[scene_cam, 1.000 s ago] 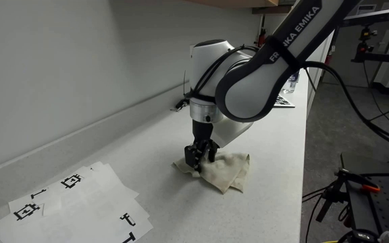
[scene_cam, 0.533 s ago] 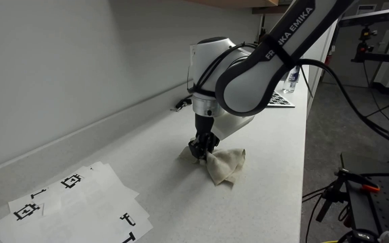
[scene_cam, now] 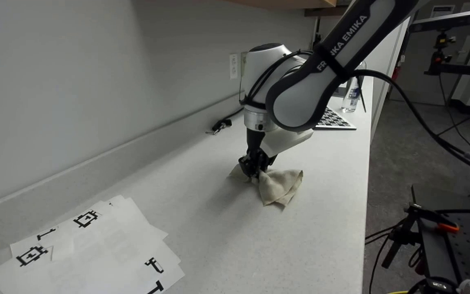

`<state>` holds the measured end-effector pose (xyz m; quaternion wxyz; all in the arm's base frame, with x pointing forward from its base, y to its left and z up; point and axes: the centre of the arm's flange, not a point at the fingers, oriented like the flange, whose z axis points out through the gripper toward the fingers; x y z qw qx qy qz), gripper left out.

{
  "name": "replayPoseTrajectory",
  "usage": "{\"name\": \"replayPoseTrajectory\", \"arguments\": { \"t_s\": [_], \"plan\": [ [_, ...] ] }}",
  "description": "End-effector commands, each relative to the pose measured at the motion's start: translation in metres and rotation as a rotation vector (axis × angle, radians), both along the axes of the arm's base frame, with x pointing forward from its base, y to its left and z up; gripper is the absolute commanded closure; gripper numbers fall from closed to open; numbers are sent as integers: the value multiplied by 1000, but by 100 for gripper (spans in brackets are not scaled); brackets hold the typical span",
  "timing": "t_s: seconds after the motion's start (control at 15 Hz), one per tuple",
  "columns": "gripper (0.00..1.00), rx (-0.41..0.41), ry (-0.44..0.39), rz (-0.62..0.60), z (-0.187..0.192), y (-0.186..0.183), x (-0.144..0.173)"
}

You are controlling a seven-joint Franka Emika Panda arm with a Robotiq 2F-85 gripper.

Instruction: Use the white towel to wipe the counter

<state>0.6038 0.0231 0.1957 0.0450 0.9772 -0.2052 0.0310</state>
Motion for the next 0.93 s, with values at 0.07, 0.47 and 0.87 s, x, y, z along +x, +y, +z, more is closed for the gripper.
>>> {"name": "replayPoseTrajectory", "arguments": {
  "t_s": [0.07,0.47,0.87],
  "plan": [
    [97,-17,-24,-125,-4,-41,-13],
    [97,-41,-30,-224,-3,-73,-19],
    [97,-25,-41,-235,1,-68,-9]
  ]
}}
